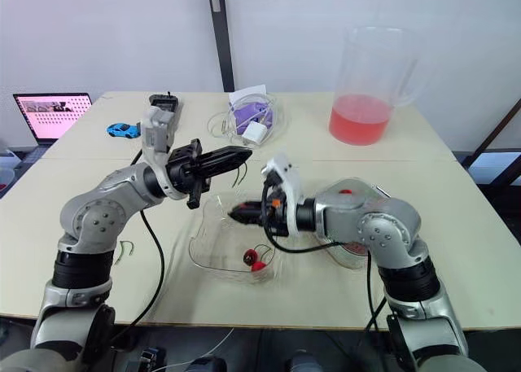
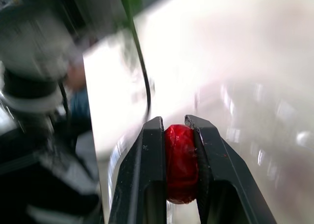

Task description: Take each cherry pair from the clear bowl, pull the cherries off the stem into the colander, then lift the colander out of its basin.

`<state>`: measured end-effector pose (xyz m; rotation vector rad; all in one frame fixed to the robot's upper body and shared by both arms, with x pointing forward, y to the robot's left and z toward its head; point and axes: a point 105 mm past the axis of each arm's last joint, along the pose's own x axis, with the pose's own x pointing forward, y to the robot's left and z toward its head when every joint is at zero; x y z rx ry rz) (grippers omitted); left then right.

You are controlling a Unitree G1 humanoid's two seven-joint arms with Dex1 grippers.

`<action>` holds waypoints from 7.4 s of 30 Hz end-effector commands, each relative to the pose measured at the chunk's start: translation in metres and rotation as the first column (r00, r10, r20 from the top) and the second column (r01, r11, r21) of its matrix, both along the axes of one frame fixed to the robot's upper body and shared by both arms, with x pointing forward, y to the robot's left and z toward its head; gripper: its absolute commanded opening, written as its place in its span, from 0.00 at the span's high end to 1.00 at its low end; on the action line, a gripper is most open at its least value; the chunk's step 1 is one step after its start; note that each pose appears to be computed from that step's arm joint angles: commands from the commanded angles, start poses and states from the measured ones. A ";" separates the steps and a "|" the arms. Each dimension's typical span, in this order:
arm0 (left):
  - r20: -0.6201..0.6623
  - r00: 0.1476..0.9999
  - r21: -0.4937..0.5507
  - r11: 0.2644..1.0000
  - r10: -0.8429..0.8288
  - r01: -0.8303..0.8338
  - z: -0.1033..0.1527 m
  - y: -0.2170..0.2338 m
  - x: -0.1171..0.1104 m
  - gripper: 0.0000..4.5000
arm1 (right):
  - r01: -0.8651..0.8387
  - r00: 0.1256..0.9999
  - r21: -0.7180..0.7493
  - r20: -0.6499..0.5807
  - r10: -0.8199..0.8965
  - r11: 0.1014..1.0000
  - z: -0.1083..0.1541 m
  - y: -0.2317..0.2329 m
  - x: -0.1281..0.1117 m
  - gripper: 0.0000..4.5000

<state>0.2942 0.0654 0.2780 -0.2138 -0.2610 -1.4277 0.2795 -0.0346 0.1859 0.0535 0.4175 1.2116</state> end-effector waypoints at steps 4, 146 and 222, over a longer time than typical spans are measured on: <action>0.069 0.997 -0.019 1.000 -0.019 0.020 0.014 0.000 -0.009 1.00 | -0.052 0.997 -0.001 0.050 0.052 0.999 0.008 -0.001 -0.013 0.93; 0.027 0.956 0.513 0.817 0.291 -0.263 -0.070 0.130 -0.050 0.00 | -0.136 0.954 -0.790 0.059 0.294 0.598 -0.043 0.024 0.012 0.63; 0.020 0.979 0.540 0.822 0.201 -0.180 -0.064 0.128 -0.049 0.00 | -0.066 0.943 -0.704 0.188 0.275 0.708 -0.041 0.032 0.023 0.68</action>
